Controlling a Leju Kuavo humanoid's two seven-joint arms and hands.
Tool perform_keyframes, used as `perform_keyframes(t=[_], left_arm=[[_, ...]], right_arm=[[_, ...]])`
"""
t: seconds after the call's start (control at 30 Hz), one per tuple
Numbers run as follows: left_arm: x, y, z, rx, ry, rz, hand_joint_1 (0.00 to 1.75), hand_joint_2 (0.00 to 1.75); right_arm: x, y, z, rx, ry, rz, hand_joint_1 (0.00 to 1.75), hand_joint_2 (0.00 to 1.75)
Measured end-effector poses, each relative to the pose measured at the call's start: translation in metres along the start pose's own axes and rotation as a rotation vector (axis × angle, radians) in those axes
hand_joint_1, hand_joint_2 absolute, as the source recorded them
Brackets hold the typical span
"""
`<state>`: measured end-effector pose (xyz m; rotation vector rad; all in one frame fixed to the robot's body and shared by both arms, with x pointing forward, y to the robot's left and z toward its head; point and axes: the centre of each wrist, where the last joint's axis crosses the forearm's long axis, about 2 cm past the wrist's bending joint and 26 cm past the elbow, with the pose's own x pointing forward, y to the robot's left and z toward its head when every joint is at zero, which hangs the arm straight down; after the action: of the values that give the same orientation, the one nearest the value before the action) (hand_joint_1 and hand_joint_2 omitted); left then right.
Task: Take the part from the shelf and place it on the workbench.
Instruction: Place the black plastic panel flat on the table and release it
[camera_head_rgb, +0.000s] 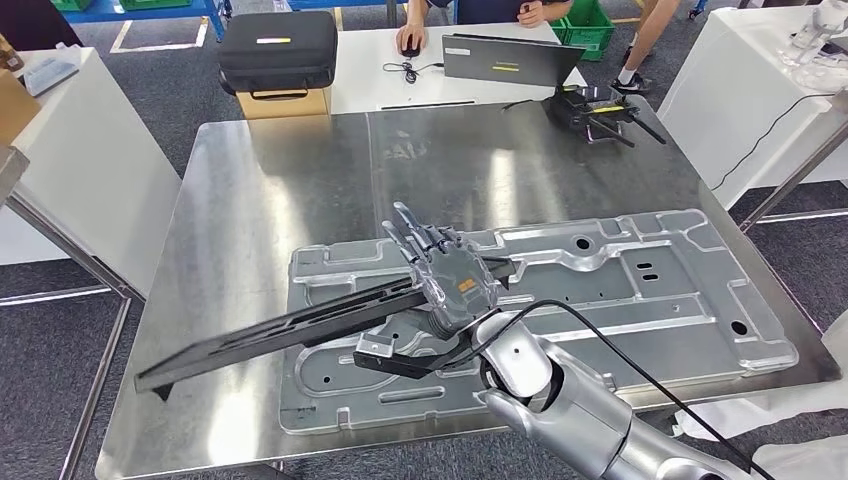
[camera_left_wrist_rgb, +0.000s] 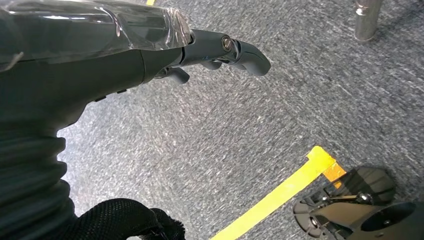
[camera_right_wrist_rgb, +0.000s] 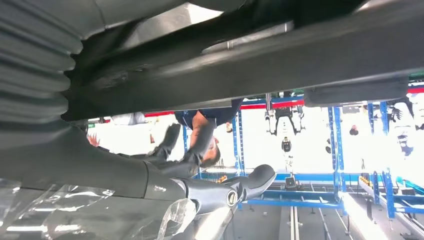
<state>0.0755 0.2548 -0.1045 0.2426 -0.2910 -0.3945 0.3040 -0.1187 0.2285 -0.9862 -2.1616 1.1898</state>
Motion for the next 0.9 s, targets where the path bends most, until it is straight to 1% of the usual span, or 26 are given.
perform_keyframes(t=[0.1, 0.9], left_arm=[[-0.0003, -0.0001, 0.0000, -0.001, 0.006, 0.005, 0.00, 0.00], [-0.0076, -0.0035, 0.0015, -0.012, 0.014, 0.000, 0.00, 0.00]], right_arm=[[0.0000, 0.0000, 0.0000, 0.000, -0.001, 0.000, 0.00, 0.00], [-0.0003, -0.0003, -0.0002, -0.008, 0.005, 0.004, 0.00, 0.00]])
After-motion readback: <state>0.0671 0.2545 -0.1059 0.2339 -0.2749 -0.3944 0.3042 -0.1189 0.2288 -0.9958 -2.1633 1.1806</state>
